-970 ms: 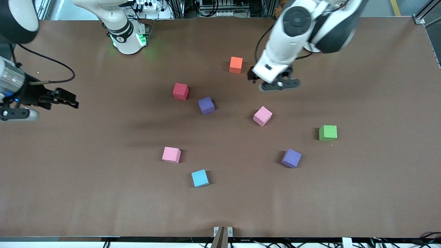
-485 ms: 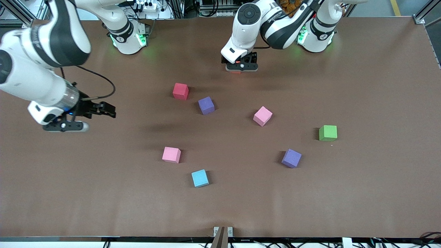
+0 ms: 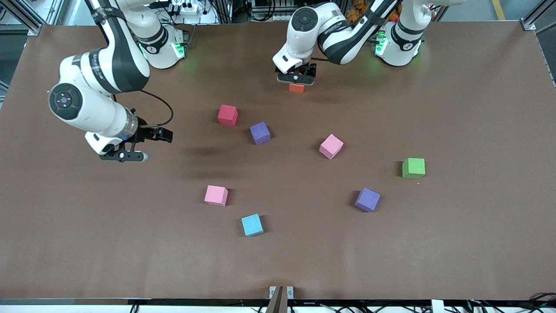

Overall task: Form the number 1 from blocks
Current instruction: 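Reach the left gripper to the orange block while the right gripper reaches the red block, then grasp the orange block with the left gripper while the right gripper descends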

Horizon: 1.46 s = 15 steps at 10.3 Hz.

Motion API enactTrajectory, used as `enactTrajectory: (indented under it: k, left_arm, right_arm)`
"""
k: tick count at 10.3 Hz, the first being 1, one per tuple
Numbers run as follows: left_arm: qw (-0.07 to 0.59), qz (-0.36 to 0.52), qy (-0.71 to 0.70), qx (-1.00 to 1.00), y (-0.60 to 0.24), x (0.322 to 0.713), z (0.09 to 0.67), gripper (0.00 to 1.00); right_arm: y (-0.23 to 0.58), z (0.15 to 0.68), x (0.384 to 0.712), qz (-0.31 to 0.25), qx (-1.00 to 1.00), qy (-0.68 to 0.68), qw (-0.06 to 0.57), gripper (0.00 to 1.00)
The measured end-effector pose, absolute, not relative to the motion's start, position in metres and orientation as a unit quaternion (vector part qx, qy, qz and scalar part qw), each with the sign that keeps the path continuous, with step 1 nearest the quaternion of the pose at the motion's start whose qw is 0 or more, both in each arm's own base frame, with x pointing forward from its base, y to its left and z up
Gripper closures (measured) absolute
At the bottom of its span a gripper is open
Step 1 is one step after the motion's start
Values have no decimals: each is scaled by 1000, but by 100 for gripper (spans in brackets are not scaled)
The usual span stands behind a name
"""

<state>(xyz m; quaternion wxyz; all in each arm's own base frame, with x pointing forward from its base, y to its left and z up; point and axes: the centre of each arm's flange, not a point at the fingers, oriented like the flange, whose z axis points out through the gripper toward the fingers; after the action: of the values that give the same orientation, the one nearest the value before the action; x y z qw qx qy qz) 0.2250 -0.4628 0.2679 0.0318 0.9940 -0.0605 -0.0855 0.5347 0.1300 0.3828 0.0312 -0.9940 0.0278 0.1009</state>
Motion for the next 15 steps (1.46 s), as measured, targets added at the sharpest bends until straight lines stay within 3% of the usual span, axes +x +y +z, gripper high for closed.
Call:
enactTrajectory:
  k: [12,14,15]
  left_arm:
    - [18,-97,-94,991,-453,206,220,0]
    - [9,-94,-93,991,-451,206,210,2]
    - [8,-93,-88,992,-450,206,205,8]
  right_arm:
    - [174,326,493,146,-989,17,21,0]
    - [176,313,485,147,-989,20,26,0]
    - [177,309,483,148,-988,20,26,0]
